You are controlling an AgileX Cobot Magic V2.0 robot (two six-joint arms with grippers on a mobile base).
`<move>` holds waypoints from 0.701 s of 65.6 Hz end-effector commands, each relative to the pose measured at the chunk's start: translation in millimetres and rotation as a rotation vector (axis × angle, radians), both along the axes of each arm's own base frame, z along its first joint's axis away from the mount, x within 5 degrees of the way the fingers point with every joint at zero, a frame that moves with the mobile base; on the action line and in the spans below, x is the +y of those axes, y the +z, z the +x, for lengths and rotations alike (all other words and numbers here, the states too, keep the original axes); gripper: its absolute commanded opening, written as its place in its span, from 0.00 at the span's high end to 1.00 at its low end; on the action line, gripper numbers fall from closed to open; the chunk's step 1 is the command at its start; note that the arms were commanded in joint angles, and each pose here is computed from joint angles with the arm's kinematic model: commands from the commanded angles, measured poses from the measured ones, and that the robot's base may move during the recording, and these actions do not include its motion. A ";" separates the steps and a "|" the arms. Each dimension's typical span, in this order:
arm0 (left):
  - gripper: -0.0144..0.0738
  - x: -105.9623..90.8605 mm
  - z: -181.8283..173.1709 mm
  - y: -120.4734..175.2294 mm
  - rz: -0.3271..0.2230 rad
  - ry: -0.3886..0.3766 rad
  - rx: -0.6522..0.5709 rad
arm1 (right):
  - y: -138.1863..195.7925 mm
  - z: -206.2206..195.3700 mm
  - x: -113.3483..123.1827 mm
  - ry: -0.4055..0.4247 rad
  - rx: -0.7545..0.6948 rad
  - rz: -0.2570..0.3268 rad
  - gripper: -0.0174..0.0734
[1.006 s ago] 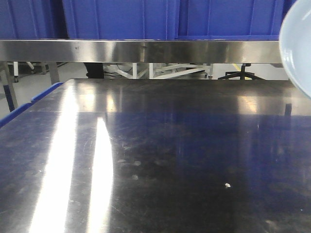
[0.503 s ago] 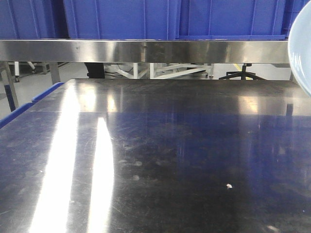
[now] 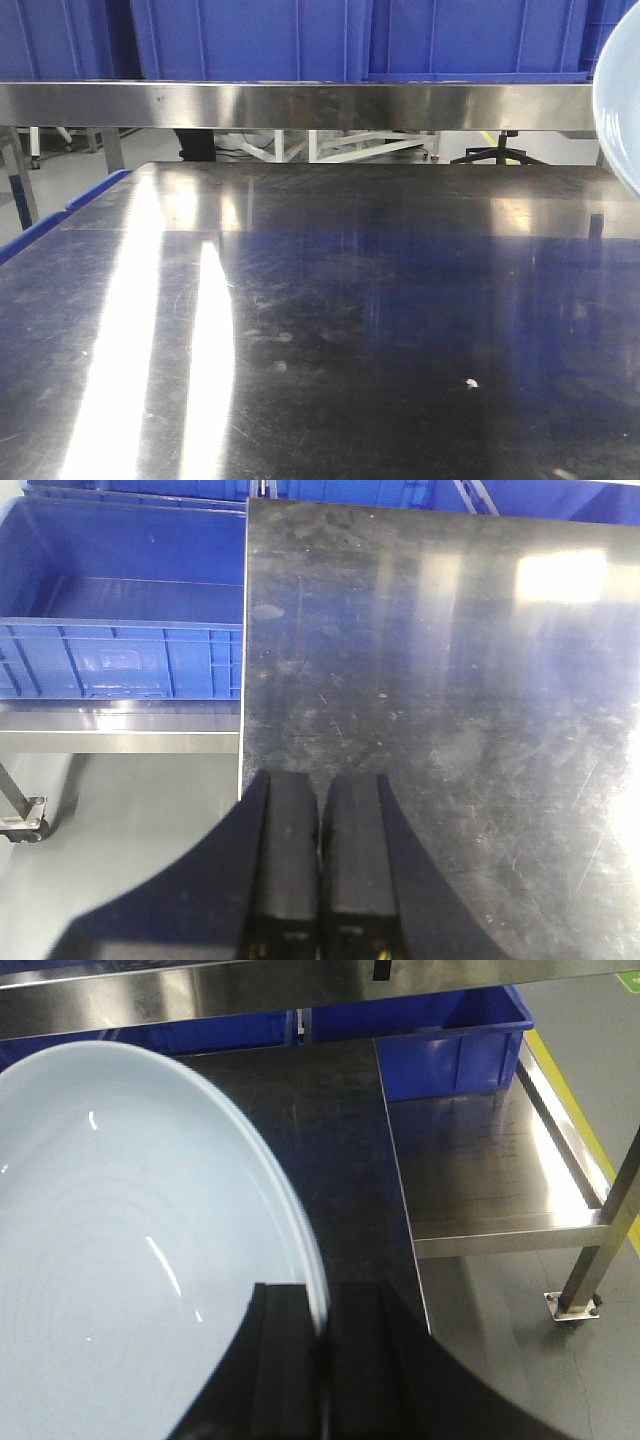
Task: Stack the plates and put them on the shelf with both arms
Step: 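Hold the plate stack raised in the right gripper, then drive the base away from the table holding the plate stack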
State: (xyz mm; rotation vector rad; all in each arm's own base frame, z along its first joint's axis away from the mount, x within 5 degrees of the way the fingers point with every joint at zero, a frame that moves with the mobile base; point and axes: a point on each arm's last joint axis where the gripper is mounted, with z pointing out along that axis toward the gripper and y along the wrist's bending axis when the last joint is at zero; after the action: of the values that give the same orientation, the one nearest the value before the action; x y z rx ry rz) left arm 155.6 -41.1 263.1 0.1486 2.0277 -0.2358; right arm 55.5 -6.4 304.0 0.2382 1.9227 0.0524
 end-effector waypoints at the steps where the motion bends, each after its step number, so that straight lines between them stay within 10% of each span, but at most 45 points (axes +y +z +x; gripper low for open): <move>1: 0.74 -0.6 4.0 17.6 -0.040 0.008 -0.111 | 16.8 1.9 0.1 0.002 -0.117 -0.012 0.76; 46: 0.74 -0.6 4.0 17.6 -0.040 0.008 -0.111 | 16.8 1.9 0.1 0.002 -0.117 -0.012 0.76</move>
State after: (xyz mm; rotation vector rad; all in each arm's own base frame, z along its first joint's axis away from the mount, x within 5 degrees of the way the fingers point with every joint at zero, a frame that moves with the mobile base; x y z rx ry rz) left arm 155.7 -41.1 263.3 0.1484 2.0259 -0.2361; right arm 55.5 -6.4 304.0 0.2382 1.9227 0.0524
